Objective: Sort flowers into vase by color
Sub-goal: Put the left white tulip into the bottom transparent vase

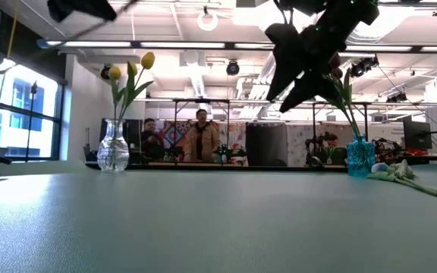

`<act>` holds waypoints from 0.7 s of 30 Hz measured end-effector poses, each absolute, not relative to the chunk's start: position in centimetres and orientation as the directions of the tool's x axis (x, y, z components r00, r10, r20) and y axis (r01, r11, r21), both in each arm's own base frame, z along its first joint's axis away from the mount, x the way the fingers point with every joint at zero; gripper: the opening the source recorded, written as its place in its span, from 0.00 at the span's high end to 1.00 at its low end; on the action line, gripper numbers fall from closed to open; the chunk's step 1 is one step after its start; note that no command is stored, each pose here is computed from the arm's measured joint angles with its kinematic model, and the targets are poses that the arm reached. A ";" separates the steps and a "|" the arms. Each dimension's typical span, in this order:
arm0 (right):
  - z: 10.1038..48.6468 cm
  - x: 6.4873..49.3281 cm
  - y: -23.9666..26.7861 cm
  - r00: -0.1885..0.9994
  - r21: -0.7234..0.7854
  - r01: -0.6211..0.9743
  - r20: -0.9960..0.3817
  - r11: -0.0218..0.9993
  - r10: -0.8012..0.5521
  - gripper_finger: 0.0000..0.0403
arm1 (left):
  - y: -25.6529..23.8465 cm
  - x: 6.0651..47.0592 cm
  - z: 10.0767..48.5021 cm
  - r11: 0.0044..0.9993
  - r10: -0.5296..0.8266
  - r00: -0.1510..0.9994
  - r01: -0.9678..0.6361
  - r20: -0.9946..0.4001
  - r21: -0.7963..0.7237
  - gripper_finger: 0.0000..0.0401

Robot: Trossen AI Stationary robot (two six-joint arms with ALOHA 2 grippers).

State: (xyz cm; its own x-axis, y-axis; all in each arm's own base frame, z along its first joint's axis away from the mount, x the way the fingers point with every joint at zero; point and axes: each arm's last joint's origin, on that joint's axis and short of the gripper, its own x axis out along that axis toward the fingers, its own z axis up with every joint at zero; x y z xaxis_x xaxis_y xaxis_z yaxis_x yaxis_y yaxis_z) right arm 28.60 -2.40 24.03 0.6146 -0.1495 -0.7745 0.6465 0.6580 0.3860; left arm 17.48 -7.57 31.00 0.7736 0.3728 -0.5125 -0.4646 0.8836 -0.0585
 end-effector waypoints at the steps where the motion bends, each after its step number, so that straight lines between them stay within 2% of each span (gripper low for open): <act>1: 24.0 28.6 -2.1 0.615 0.391 0.646 -0.775 0.655 -0.144 0.56 | -7.8 17.0 31.3 0.888 0.372 0.786 -0.456 -0.494 -0.057 1.00; 9: 24.0 28.6 0.4 0.615 0.403 0.666 -0.772 0.627 -0.157 0.56 | -9.7 13.0 31.6 0.919 0.351 0.875 -0.390 -0.334 -0.055 1.00; 21: 23.8 28.2 2.4 0.595 0.393 0.685 -0.788 0.613 -0.159 0.56 | -13.7 8.6 31.5 0.965 0.234 0.962 -0.248 -0.143 -0.090 1.00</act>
